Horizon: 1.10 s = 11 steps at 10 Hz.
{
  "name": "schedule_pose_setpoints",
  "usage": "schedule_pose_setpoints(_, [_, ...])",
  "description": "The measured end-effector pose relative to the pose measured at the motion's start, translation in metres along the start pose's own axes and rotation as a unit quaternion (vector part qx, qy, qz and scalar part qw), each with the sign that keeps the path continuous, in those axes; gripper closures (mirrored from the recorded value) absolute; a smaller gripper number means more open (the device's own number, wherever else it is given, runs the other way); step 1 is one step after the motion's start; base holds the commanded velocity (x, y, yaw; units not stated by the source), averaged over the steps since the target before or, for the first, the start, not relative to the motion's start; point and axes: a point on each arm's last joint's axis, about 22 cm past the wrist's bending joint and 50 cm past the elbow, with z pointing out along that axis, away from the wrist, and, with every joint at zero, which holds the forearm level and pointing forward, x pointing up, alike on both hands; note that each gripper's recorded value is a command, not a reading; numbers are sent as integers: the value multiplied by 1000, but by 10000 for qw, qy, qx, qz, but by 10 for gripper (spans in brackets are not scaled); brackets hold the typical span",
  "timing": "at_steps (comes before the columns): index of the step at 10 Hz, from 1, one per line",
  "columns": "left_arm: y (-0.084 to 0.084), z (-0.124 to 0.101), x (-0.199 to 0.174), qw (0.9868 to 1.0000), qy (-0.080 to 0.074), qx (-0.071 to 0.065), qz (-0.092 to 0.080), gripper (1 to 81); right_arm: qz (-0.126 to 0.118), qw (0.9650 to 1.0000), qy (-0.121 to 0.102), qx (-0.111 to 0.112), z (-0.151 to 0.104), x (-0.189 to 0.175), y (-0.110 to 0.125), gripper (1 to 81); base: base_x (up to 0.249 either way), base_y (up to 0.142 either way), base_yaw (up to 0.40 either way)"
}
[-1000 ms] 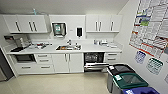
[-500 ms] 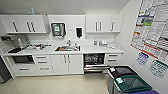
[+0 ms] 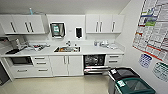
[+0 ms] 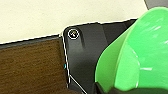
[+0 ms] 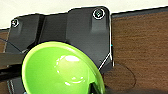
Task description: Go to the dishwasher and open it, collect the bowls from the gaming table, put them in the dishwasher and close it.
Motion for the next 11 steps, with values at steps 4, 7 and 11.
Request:
schedule_pose_setpoints(4, [0,0,-5,10000,-34,3,-7,811,1,10000,0,2,0,0,0,811,105,0,0])
schedule_pose_setpoints(7, [2,0,-7,10000,-33,-12,-9,811,-3,10000,-11,-32,-2,-2,5,811,105,0,0])
schedule_pose_setpoints(11, [-10,-3,-2,10000,-13,79,0,811,-4,10000,50,63,2,5,-7,811,106,0,0])
